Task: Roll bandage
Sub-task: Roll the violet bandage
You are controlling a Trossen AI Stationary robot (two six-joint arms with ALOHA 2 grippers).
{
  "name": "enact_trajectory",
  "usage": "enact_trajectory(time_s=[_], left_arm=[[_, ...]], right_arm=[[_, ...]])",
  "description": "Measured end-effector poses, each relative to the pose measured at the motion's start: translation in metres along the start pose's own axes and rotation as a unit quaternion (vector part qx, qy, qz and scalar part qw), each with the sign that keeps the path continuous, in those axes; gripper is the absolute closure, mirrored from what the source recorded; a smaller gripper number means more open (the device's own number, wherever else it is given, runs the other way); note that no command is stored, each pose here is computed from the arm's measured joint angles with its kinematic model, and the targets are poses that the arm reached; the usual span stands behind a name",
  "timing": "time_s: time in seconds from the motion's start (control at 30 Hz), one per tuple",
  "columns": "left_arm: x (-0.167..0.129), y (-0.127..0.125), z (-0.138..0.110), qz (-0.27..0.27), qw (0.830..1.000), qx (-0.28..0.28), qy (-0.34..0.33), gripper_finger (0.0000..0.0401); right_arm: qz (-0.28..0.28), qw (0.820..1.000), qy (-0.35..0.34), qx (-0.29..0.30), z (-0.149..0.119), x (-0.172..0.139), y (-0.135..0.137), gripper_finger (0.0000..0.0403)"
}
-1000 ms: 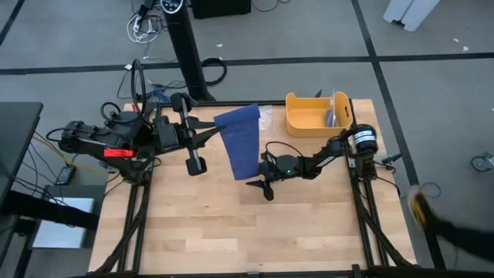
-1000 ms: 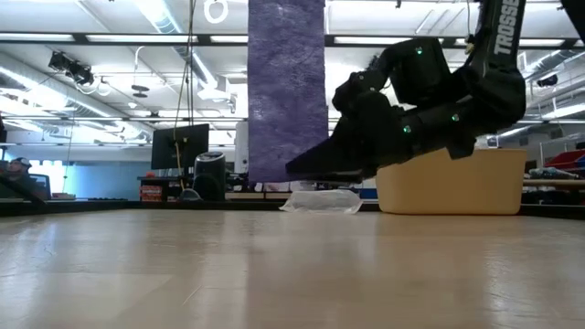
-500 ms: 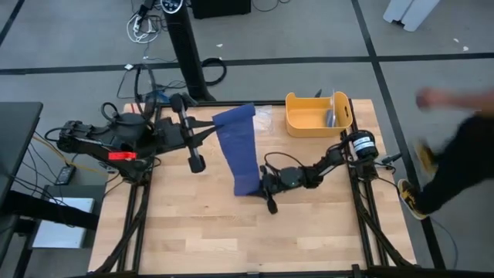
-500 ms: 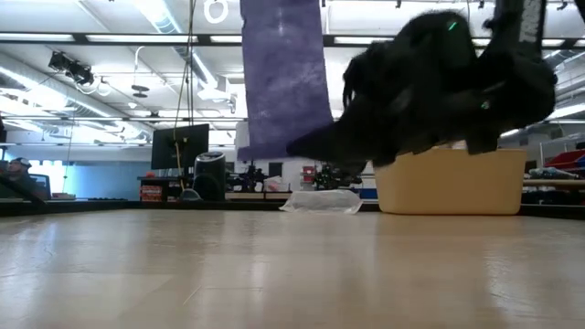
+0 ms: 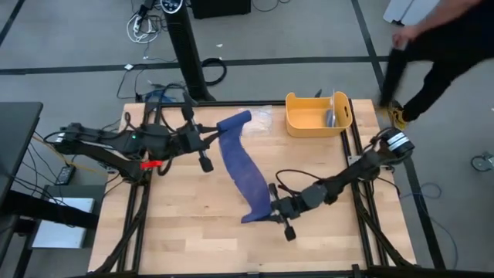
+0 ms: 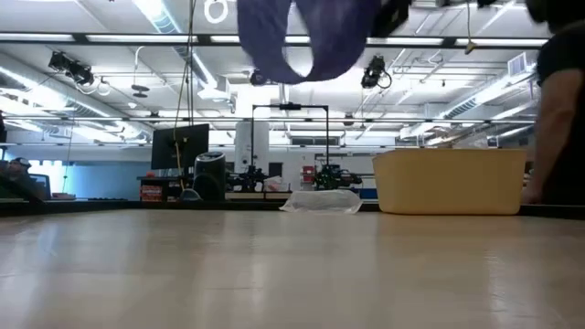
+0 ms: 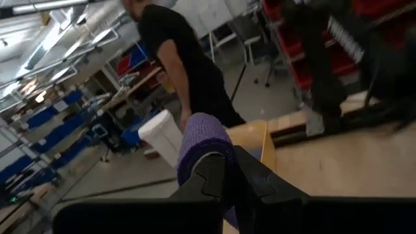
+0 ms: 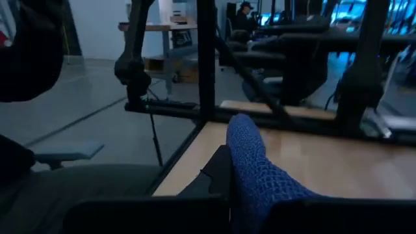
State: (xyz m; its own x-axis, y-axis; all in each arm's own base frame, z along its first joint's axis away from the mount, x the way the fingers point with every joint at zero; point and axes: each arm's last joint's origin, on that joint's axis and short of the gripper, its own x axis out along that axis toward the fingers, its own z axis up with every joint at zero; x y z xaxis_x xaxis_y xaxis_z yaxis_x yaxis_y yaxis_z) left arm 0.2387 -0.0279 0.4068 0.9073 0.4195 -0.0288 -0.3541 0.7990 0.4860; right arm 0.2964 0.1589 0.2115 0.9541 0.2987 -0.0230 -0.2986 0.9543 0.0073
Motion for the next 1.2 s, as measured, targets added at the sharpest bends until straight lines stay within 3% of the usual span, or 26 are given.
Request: enact_trajectory(time_s=[0.3, 0.63, 1.2], left_arm=[[0.005, -0.027, -0.067, 0.003, 0.998, 0.033, 0.056, 0.0386], [0.002, -0.054, -0.117, -0.007, 0.997, 0.041, 0.063, 0.0386], [-0.014, -0.086, -0.143, -0.061, 0.995, 0.041, 0.065, 0.0386]], right_arm=[[-0.026, 0.993, -0.026, -0.111, 0.074, 0.007, 0.025, 0.0402], [-0.150, 0.967, -0.071, -0.195, 0.144, 0.001, 0.022, 0.0402], [-0.317, 0.901, -0.170, -0.242, 0.246, -0.020, -0.026, 0.0403]])
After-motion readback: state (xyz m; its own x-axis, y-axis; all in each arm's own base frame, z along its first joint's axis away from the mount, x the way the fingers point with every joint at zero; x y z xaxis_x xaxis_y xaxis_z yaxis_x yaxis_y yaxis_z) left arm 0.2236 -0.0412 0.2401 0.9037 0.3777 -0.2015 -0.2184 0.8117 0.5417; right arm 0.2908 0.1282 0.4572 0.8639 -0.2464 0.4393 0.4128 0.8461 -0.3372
